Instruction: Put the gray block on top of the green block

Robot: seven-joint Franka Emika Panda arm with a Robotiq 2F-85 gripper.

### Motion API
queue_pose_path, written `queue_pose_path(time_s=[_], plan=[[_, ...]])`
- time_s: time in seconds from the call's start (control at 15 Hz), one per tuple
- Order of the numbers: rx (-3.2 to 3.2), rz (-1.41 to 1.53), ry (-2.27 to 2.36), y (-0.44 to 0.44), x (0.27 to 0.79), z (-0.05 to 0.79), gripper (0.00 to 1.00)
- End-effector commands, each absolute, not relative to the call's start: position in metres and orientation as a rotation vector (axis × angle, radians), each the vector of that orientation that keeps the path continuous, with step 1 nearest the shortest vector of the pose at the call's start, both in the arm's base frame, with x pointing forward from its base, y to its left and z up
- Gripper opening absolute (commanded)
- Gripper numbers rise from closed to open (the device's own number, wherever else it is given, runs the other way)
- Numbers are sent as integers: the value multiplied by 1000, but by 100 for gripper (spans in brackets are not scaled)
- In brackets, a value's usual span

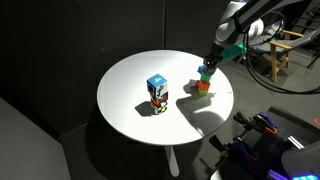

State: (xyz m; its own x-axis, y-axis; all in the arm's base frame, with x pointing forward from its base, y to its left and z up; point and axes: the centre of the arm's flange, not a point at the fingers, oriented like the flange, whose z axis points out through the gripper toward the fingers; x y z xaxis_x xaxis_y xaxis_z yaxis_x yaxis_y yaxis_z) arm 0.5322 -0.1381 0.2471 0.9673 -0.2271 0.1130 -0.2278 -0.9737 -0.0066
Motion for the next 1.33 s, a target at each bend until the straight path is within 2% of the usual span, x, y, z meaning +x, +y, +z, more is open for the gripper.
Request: queue_pose_path(time_s=[0.0, 0.8, 0.93, 1.0, 1.13, 1.27], plan=[[3118, 174, -363, -140, 542, 247, 28], [3109, 149, -374, -141, 547, 241, 28], [3110, 149, -374, -142, 547, 242, 38], [3111, 149, -376, -142, 546, 242, 72], [3111, 148, -378, -142, 546, 243, 78], [3111, 146, -379, -142, 546, 242, 95]])
